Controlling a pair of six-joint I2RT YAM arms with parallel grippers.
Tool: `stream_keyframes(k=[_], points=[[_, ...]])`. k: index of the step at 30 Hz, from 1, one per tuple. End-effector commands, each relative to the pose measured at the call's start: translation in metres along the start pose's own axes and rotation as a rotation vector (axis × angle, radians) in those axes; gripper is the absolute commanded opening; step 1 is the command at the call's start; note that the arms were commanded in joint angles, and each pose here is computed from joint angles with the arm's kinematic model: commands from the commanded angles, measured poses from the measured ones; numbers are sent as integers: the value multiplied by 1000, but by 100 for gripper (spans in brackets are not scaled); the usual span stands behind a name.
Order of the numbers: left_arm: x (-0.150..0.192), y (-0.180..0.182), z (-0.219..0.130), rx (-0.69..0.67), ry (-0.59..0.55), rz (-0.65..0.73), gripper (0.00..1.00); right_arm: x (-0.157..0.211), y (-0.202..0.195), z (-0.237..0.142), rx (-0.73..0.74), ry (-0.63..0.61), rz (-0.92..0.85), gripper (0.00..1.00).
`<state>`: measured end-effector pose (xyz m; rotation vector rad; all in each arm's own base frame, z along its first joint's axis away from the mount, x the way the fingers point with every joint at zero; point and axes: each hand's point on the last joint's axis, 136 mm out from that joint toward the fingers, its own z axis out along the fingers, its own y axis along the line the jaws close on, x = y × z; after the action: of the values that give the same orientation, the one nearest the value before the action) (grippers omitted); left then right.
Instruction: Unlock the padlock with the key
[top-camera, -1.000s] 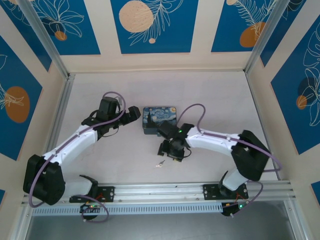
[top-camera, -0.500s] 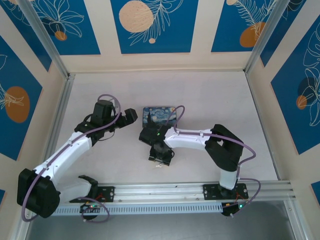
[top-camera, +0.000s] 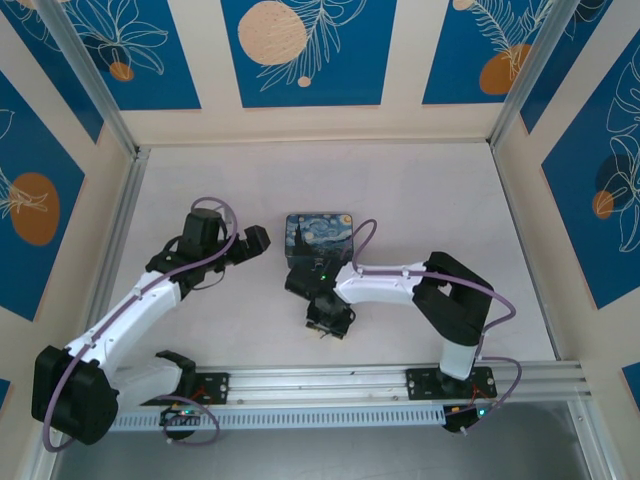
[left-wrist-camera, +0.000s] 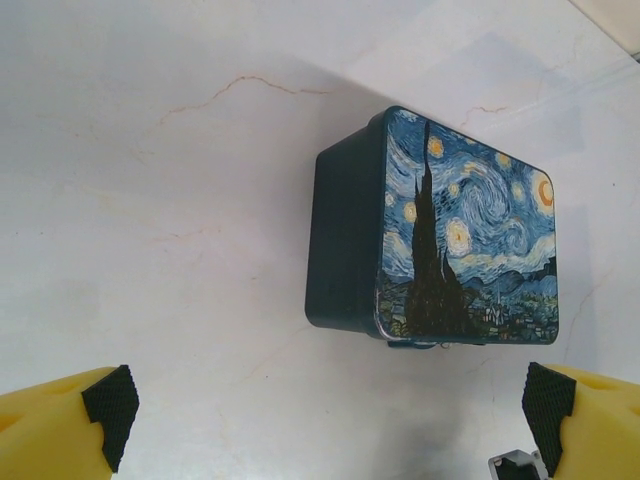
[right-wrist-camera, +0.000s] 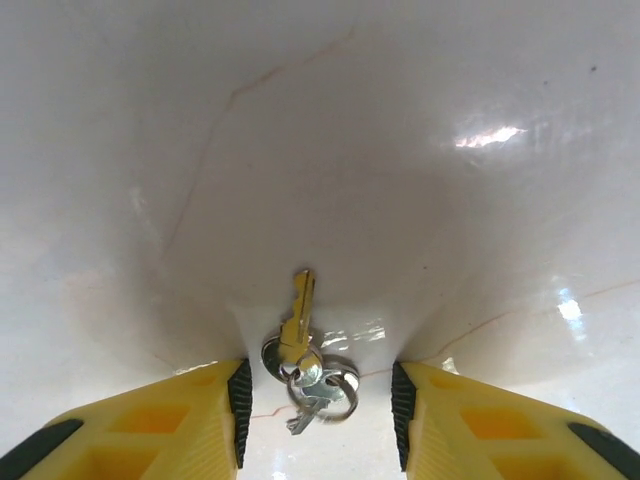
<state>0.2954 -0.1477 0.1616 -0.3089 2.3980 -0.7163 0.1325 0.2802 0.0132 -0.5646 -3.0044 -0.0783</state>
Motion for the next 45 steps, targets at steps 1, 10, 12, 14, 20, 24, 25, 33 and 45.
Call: stream_keyframes(k=[1, 10, 12, 14, 20, 24, 25, 33, 45], points=[[1, 2, 0, 8, 8, -10, 100, -10, -16, 6, 34, -37, 52, 41], [3, 2, 5, 9, 26, -20, 100, -20, -6, 10, 13, -43, -40, 29], [5, 2, 7, 15, 36, -28, 100, -22, -3, 11, 4, -40, -73, 22], [7, 1, 8, 19, 44, -33, 100, -25, -2, 10, -1, -49, -111, 13], [12, 0, 8, 32, 65, -36, 100, -37, 4, -9, -57, -128, -272, 0], [16, -6, 11, 68, 92, -45, 100, -42, 3, -35, -151, -169, -300, 0], [17, -8, 12, 83, 100, -50, 100, -44, 2, -43, -183, -177, -300, 0], [23, -38, 24, 211, 143, -151, 100, -68, 4, -95, -456, -183, -187, 0], [26, -105, 42, 394, 151, -373, 99, -141, 27, -156, -734, -180, 222, 0]])
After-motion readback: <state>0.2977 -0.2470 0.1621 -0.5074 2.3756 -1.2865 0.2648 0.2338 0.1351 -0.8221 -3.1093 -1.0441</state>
